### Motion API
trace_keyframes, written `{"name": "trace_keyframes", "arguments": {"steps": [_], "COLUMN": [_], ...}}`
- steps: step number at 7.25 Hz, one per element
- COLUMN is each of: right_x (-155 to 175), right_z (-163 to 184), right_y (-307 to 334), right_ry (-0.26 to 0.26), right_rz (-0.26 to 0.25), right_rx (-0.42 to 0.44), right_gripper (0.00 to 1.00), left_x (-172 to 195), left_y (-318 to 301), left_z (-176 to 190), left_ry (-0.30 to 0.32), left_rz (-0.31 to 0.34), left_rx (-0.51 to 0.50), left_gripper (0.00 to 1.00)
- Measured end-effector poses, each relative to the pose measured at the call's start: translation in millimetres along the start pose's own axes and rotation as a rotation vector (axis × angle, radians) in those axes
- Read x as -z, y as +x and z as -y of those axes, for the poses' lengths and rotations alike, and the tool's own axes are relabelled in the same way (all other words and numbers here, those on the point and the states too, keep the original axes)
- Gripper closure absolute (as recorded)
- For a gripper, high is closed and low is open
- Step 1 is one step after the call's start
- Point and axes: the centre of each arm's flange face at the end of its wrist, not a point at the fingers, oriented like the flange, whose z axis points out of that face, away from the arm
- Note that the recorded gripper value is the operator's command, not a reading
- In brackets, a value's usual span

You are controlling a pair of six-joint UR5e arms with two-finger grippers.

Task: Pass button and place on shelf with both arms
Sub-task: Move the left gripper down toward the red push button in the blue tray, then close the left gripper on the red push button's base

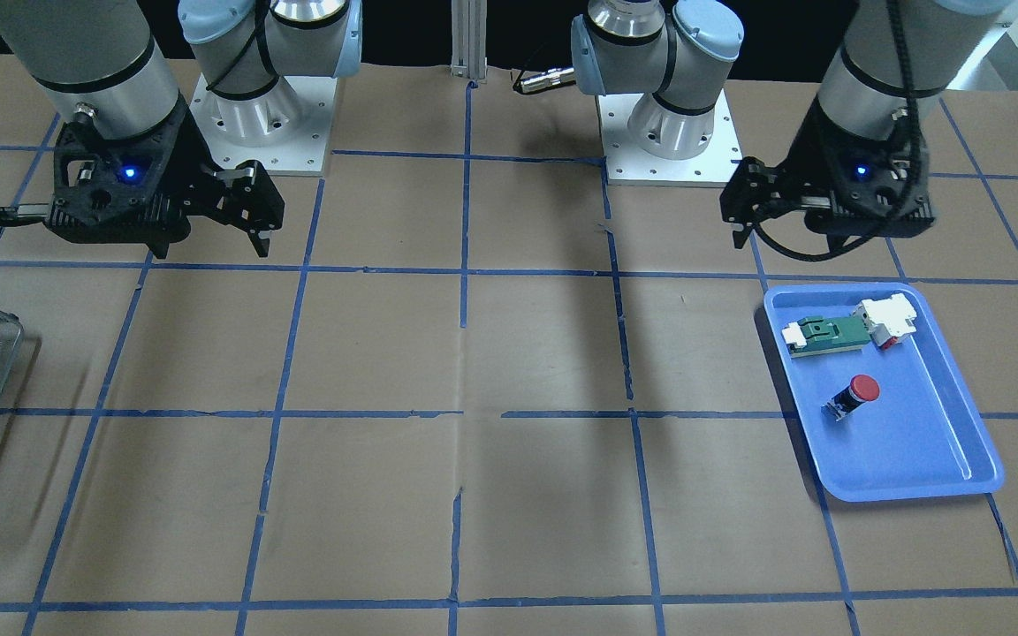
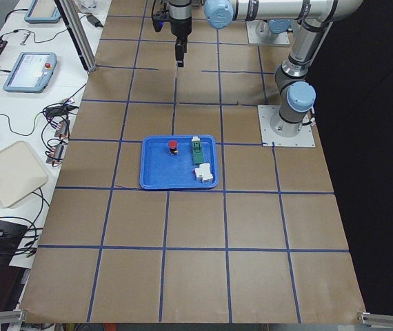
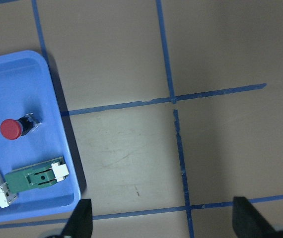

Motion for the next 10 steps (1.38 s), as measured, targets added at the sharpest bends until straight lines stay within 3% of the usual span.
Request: {"name": "trace_keyframes", "arguments": {"steps": [2,4,7,10], "right_x": [0,-1,-2,-2], "right_z": [0,0,0,0], "right_y": [-1,-2,-2,-2], "right_ry": [-0.001,-0.003,-0.003,-0.004], "right_rz": [0.01,0.01,0.01,0.011], "right_rx": [0.001,0.0,0.0,0.0], "right_gripper": [0.0,0.0,0.0,0.0], "left_x": [-37,-92,-190,-259], "left_y": [-66,-125,-186,-211], "left_z": [8,13,6,1], "left_ry": [-0.033,-0.013,0.061,0.042], "left_rz": [-0.064,-0.082,-0.036,-0.109], "left_rx": [0.045,-0.017,-0.158,-0.147], "left_gripper": [0.0,0.0,0.0,0.04]}}
